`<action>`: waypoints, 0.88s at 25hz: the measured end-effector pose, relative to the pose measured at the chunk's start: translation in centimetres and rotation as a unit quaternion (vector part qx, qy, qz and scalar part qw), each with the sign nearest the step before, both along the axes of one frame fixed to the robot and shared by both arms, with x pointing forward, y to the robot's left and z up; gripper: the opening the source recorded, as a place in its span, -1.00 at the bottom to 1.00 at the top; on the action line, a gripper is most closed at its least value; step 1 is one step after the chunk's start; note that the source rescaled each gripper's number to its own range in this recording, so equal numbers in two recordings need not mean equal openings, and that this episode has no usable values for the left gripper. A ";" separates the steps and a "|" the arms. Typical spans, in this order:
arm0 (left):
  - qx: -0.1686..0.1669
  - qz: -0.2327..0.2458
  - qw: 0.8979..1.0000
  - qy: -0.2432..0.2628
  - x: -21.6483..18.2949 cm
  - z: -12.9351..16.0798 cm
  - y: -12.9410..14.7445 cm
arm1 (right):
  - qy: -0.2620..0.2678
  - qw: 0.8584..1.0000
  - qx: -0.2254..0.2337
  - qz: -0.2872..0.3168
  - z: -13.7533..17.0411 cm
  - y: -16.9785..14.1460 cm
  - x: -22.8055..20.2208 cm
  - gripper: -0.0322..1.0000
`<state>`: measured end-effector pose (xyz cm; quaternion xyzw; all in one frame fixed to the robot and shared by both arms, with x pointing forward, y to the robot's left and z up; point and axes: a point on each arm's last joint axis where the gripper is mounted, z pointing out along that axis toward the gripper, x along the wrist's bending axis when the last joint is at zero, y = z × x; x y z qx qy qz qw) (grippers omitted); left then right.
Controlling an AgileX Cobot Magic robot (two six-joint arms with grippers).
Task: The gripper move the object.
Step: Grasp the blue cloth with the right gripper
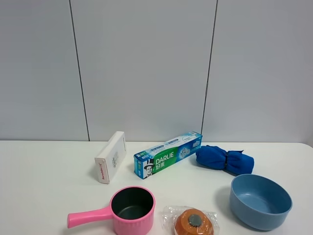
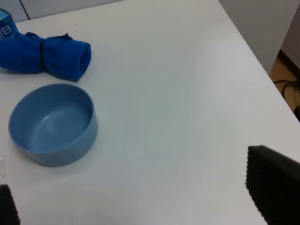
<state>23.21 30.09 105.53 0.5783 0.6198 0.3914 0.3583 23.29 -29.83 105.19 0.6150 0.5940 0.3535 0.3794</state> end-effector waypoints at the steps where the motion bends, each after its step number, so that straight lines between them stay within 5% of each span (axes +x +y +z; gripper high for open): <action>1: 0.000 0.000 1.000 0.000 0.0 0.0 0.0 | 0.000 1.000 0.000 0.000 0.0 0.0 0.0 1.00; 15: 0.000 0.000 1.000 0.000 0.0 0.0 0.0 | -0.007 1.000 -0.011 0.021 0.4 0.3 -0.2 1.00; 22: 0.000 0.000 1.000 0.000 0.0 0.0 0.0 | -0.033 0.992 -0.091 0.078 8.0 0.4 0.7 1.00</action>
